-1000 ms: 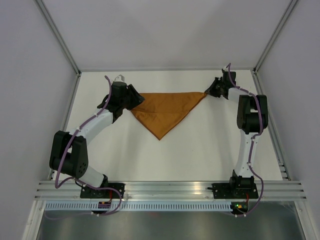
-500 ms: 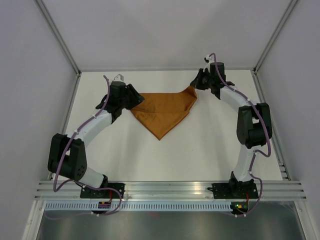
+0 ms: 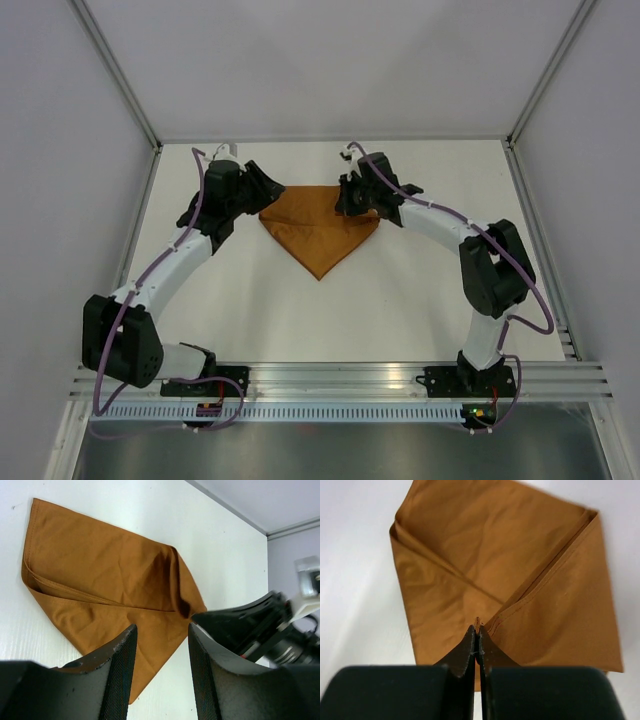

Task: Fold the napkin, place the utensils inside, and roll it up
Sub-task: Fold the napkin

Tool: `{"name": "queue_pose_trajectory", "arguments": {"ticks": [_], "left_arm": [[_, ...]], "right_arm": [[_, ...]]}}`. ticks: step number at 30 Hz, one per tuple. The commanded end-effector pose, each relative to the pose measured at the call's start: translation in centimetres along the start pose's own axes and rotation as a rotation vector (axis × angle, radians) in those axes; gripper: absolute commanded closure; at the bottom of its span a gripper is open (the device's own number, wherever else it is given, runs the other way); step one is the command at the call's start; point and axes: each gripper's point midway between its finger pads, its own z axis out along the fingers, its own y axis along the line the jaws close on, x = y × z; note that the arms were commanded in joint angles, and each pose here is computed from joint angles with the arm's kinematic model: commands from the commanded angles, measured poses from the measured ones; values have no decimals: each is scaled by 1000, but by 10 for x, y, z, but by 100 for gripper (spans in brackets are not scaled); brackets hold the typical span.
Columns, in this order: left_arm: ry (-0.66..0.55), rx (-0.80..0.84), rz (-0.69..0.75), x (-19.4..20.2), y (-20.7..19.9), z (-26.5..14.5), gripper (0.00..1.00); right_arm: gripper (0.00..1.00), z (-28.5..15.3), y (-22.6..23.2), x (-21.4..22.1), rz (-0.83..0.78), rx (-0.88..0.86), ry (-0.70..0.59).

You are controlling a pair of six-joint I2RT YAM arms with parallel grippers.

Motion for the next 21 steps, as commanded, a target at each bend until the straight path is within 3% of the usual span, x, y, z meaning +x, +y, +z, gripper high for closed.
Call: {"name": "queue_pose_trajectory", "arguments": {"ticks": [1, 10, 21], "left_arm": [[-20, 20, -7, -7, -5, -13, 49], [11, 27, -2, 4, -2, -16, 49], [42, 35, -1, 17, 4, -13, 49]], "right_arm": [[98, -6, 27, 10, -78, 9, 12], [98, 13, 64, 67, -193, -15, 124], [98, 27, 70, 109, -257, -5, 231]]}}
